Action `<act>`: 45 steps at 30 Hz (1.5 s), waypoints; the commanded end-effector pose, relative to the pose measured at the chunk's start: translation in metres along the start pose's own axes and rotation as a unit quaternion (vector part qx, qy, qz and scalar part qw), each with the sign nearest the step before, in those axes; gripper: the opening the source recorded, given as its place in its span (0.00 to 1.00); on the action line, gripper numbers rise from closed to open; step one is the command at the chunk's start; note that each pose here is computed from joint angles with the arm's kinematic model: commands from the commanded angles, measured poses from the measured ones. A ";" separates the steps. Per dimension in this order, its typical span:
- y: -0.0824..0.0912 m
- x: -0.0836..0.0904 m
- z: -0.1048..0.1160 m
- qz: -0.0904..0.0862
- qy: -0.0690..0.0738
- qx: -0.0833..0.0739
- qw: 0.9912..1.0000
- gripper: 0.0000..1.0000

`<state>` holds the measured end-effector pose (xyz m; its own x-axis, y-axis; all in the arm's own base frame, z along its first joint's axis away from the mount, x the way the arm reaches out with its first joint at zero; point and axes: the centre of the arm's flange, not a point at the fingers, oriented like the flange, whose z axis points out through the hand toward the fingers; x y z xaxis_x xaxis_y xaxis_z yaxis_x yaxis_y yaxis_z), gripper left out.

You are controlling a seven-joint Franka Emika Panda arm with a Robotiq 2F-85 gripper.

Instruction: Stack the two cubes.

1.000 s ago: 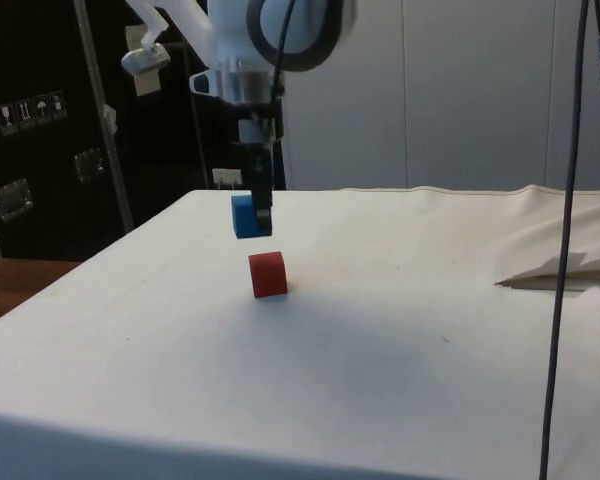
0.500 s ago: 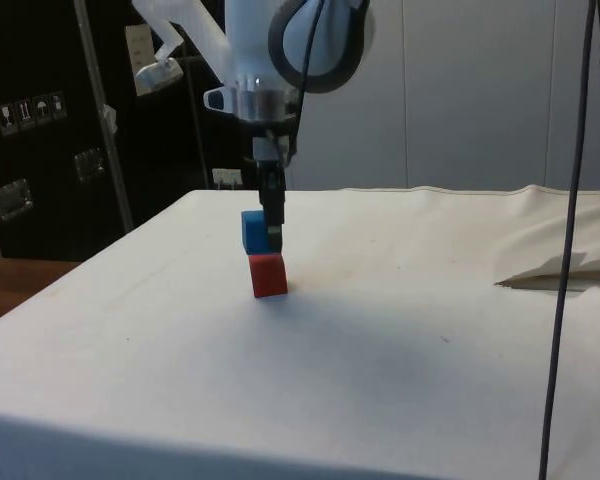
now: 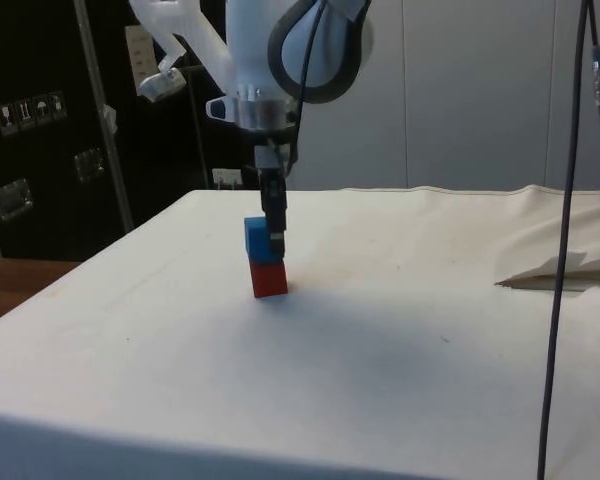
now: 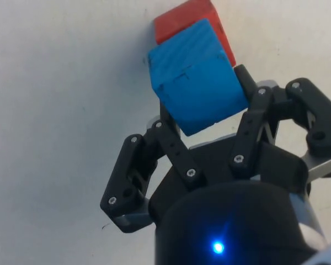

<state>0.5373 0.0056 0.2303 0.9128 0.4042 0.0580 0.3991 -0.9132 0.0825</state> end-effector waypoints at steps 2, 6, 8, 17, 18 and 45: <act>0.004 -0.002 0.001 0.000 0.002 0.000 1.000 0.06; 0.010 -0.005 0.002 0.001 0.000 -0.001 1.000 0.06; 0.012 -0.006 0.003 0.001 -0.002 -0.001 1.000 0.06; 0.009 -0.002 0.006 0.002 -0.001 0.000 1.000 0.06; 0.008 -0.001 0.007 0.002 -0.001 0.000 1.000 0.06; 0.009 0.000 0.010 0.002 -0.006 -0.001 1.000 0.80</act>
<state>0.5421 -0.0026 0.2215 0.9150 0.4009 0.0460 0.3963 -0.9142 0.0847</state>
